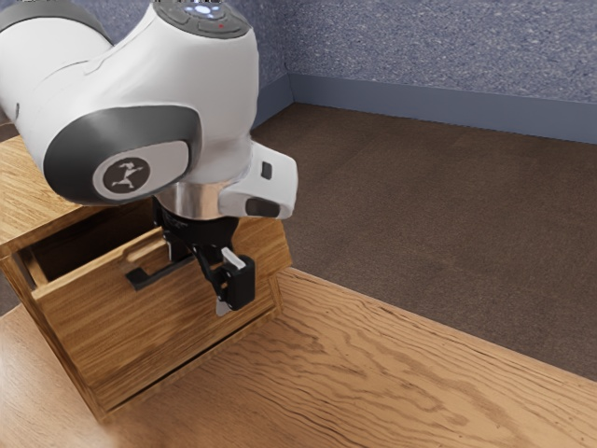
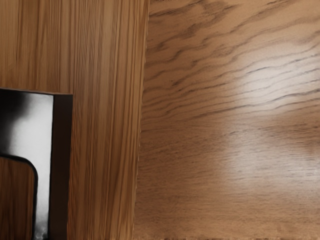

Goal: Pull the drawer handle with one arm to open the drawer

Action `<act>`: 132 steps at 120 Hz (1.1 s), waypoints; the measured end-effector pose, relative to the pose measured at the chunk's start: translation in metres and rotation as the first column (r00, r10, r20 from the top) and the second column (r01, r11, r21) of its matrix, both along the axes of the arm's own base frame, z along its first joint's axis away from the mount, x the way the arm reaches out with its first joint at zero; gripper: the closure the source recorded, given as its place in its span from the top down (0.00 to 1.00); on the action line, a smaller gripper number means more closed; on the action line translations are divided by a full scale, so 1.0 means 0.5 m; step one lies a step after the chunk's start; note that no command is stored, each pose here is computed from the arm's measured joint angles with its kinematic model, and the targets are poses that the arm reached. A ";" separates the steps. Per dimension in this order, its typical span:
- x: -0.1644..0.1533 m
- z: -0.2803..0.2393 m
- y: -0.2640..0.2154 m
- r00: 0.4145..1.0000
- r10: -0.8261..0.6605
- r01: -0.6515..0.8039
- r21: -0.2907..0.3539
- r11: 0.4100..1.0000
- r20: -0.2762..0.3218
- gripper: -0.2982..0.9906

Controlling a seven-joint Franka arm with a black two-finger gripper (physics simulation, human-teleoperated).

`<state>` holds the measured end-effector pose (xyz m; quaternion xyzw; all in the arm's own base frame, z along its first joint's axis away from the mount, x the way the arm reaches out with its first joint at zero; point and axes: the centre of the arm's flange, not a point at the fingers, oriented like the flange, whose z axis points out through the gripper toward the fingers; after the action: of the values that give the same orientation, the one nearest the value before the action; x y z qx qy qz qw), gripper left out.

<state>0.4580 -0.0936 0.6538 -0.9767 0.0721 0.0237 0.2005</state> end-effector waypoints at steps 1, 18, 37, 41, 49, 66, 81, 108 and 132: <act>-0.003 0.000 -0.004 1.000 -0.005 0.005 -0.001 1.000 0.000 0.77; -0.023 -0.019 -0.048 0.998 -0.050 0.050 -0.016 0.999 -0.023 0.78; -0.034 -0.035 -0.087 0.996 -0.083 0.082 -0.033 0.996 -0.031 0.78; -0.035 -0.033 -0.090 0.996 -0.086 0.085 -0.036 0.996 -0.029 0.77; -0.038 -0.024 -0.093 0.996 -0.088 0.087 -0.042 0.995 -0.016 0.72; -0.042 -0.017 -0.105 0.995 -0.099 0.099 -0.046 0.994 -0.005 0.67; -0.053 -0.015 -0.126 0.993 -0.119 0.119 -0.046 0.992 -0.001 0.68; -0.068 0.006 -0.158 0.989 -0.148 0.149 -0.062 0.987 0.019 0.73; -0.096 0.080 -0.215 0.974 -0.205 0.212 -0.063 0.975 0.101 0.76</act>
<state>0.4101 -0.2009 0.6939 -0.9705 0.1655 -0.0461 0.1693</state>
